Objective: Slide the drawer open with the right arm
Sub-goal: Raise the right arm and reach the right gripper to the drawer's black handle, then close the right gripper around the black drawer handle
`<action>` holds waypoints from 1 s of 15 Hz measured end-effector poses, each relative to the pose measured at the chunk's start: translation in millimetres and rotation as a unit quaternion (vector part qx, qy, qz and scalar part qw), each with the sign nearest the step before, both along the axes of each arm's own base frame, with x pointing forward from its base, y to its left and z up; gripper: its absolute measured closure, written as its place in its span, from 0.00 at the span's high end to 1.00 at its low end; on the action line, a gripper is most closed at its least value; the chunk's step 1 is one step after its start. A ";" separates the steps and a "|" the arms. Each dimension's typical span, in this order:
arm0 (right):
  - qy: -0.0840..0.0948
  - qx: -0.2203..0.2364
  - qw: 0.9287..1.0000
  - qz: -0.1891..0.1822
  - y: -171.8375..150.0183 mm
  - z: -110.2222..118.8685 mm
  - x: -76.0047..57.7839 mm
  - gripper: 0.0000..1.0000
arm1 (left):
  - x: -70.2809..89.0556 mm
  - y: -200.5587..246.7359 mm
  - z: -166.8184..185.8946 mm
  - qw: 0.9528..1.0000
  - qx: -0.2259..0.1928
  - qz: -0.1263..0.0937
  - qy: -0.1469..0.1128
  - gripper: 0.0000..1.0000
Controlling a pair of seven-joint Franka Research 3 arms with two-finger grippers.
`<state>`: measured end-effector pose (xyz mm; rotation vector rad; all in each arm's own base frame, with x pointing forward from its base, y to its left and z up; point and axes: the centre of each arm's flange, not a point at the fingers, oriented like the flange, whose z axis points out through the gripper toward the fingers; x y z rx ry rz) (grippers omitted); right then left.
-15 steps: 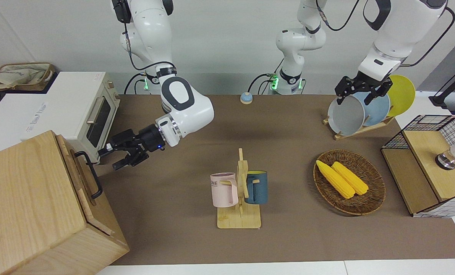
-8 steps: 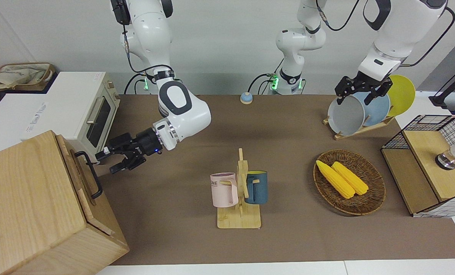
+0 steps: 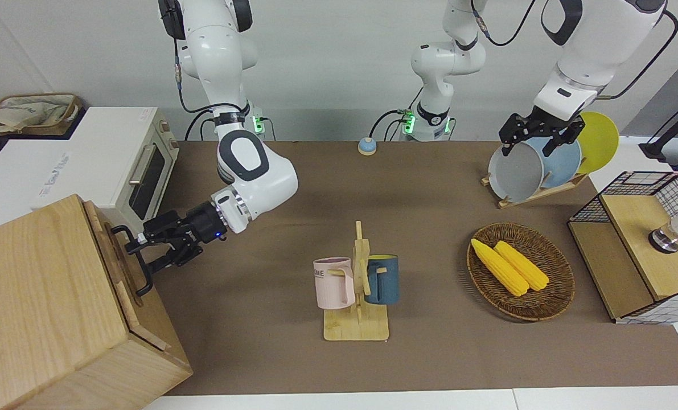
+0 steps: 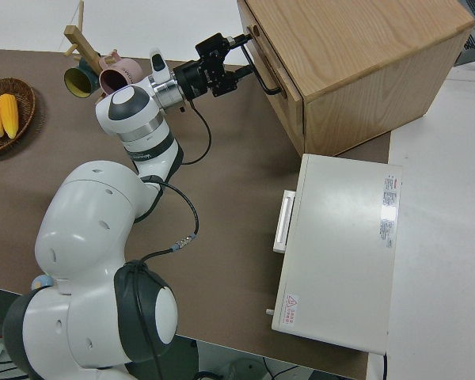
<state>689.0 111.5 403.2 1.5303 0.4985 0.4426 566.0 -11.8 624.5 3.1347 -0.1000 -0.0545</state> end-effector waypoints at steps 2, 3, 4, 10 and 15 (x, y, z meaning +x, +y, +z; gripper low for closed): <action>-0.001 0.001 1.000 0.000 -0.6 -4.9 0.6 0.98 | 0.0 0.0 0.0 1.000 0.000 0.000 0.000 1.00; -0.001 0.001 1.000 0.000 -0.7 -6.4 0.9 0.96 | 0.0 0.0 0.0 1.000 0.000 0.000 0.000 1.00; -0.001 0.001 1.000 -0.001 -1.4 -7.1 1.0 0.88 | 0.0 0.0 0.0 1.000 0.000 0.000 0.000 1.00; -0.001 -0.032 0.999 0.017 -16.6 -9.0 6.7 0.24 | 0.0 0.0 0.0 1.000 0.000 0.000 0.000 1.00; -0.012 -0.037 0.999 0.021 -17.6 -10.2 6.9 0.19 | 0.0 0.0 0.0 1.000 0.000 0.000 0.000 1.00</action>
